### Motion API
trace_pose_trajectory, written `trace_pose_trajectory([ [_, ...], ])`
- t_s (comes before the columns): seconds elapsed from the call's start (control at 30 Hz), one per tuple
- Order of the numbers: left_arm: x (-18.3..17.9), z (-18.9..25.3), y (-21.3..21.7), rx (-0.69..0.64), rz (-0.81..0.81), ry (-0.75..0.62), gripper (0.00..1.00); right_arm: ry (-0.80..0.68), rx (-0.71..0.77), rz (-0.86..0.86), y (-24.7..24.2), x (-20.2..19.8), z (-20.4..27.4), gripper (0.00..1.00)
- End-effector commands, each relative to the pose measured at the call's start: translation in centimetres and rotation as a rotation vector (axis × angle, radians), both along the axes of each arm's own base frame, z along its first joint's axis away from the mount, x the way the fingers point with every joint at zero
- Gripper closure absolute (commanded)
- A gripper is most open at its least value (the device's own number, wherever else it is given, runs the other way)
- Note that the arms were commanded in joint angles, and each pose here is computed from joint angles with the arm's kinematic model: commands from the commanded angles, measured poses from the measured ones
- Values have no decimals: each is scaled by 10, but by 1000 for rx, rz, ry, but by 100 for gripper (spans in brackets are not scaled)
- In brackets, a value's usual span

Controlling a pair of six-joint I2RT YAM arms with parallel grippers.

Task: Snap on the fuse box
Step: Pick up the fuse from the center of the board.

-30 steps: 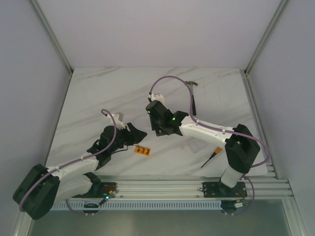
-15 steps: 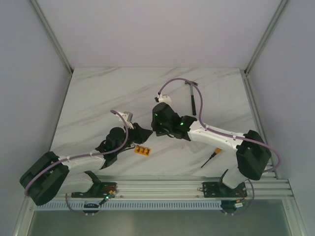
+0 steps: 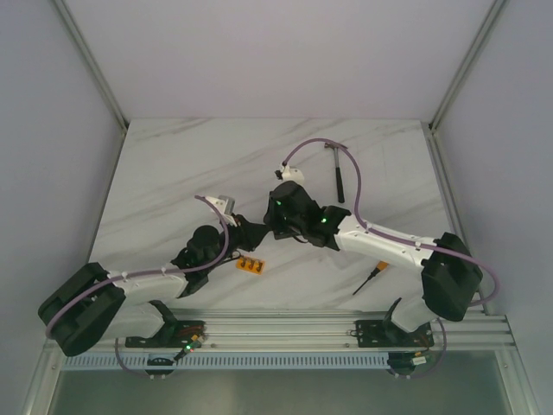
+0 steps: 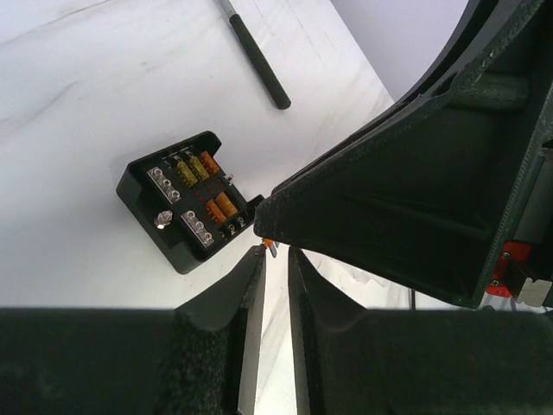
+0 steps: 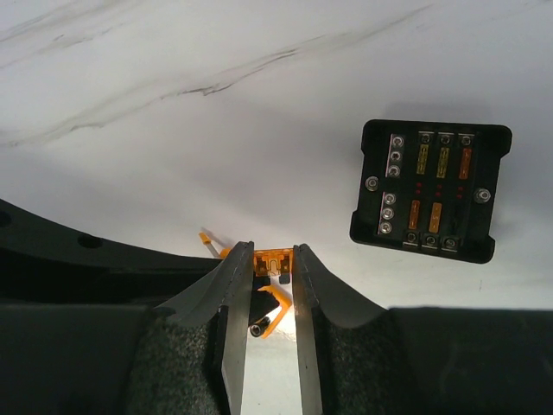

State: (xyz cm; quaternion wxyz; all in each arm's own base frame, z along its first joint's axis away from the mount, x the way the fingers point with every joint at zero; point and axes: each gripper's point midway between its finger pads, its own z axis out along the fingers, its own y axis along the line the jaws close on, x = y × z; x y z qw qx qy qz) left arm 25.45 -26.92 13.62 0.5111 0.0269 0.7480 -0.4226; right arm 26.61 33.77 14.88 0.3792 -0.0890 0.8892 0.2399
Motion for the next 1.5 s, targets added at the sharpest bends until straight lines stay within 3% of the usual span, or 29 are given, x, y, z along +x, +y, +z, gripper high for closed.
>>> trace_pose_trajectory([
  [0.0,10,24,-6,-39,14,-77,75,1,45,2,4,-4,7,73],
  [0.57,11,25,-5,-14,11,-94,100,12,59,1,3,-9,4,70],
  [0.8,6,23,-1,66,-13,-136,100,-95,33,39,-12,-3,31,50],
  [1.07,-14,31,-21,173,-243,-206,100,-312,14,469,-42,-14,76,47],
  [1.23,-31,46,-36,139,-406,-238,100,-430,41,697,-55,-40,99,45],
  [1.47,-51,71,-41,94,-569,-297,100,-451,41,871,-56,-62,96,47],
])
